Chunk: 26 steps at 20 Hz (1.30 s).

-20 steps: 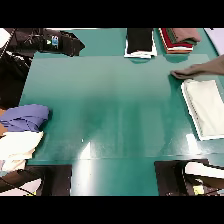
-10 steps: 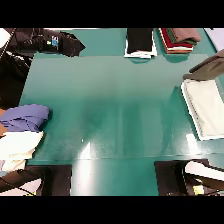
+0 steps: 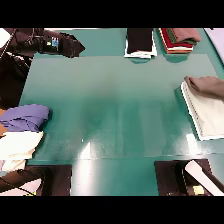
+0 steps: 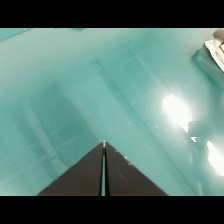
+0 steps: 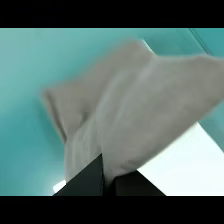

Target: Fold the shirts.

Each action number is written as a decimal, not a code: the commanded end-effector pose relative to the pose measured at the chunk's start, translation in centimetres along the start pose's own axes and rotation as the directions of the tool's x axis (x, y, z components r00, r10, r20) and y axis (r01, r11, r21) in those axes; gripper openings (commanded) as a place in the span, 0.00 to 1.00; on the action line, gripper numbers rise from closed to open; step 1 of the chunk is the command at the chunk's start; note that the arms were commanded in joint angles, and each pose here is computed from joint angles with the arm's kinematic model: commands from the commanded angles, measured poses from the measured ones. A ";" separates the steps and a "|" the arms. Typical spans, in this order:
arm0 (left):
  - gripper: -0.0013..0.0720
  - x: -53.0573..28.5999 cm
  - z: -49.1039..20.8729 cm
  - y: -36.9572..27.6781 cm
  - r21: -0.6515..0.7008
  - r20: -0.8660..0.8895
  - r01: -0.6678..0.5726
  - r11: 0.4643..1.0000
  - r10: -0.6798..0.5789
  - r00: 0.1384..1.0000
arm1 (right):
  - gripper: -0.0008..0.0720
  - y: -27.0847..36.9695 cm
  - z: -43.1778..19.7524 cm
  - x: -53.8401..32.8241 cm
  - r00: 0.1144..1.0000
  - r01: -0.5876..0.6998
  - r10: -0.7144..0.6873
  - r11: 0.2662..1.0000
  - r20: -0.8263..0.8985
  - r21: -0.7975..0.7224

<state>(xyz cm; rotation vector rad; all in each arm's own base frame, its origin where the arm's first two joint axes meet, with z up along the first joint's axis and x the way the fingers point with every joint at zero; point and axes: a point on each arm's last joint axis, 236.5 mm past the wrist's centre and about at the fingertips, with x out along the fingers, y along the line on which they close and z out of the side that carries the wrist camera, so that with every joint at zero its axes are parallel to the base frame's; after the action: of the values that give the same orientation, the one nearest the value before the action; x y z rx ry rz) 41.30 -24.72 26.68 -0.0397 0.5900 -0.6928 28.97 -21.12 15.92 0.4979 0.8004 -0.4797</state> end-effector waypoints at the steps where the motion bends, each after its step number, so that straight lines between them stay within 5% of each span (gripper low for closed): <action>1: 0.05 0.0 0.0 0.0 0.001 -0.001 0.000 1.000 0.000 1.000 | 0.03 -4.8 -6.7 1.1 0.985 0.131 -0.128 0.991 -0.116 0.024; 3: 0.05 0.0 0.0 0.0 0.001 -0.001 0.000 1.000 0.000 1.000 | 0.10 -6.6 -9.7 1.8 0.971 0.169 -0.159 0.985 -0.181 0.043; 5: 0.05 0.0 0.0 0.0 0.001 -0.001 0.000 1.000 0.000 1.000 | 0.80 -8.5 -12.0 2.2 0.952 0.215 -0.197 0.975 -0.234 0.052; 6: 0.05 0.0 0.0 0.0 0.001 -0.001 0.000 1.000 0.000 1.000 | 0.91 -8.9 -12.5 2.3 0.948 0.223 -0.201 0.973 -0.248 0.066; 9: 0.05 0.0 -0.1 0.0 0.001 -0.004 0.000 1.000 0.000 1.000 | 0.91 -6.4 -9.9 1.6 0.978 0.133 -0.112 0.985 -0.175 0.112; 13: 0.05 0.0 -0.1 0.0 0.002 -0.006 -0.001 1.000 0.001 1.000 | 0.91 5.8 -4.8 -0.5 0.972 -0.229 0.232 0.972 -0.042 0.051; 22: 0.05 0.0 -0.4 0.2 0.007 -0.016 -0.008 1.000 0.009 1.000 | 0.88 29.0 -15.0 -5.0 0.737 -0.676 0.597 0.640 -0.316 -0.365; 24: 0.05 0.0 -0.4 0.2 0.006 -0.016 -0.008 1.000 0.008 1.000 | 0.70 31.7 -18.0 -5.4 0.691 -0.722 0.609 0.572 -0.389 -0.389; 25: 0.05 0.0 -0.4 0.2 0.006 -0.016 -0.008 1.000 0.008 1.000 | 0.52 32.6 -19.6 -5.6 0.672 -0.741 0.605 0.543 -0.428 -0.396; 26: 0.05 0.0 -0.4 0.2 0.006 -0.016 -0.008 1.000 0.008 1.000 | 0.22 33.2 -20.9 -5.7 0.656 -0.755 0.597 0.520 -0.462 -0.399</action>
<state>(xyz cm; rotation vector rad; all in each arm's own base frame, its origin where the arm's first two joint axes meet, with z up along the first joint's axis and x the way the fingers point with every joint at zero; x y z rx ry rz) 41.19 -24.51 26.30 -0.0254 0.6039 -0.6882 34.25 13.03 16.41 0.3249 0.8507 0.4716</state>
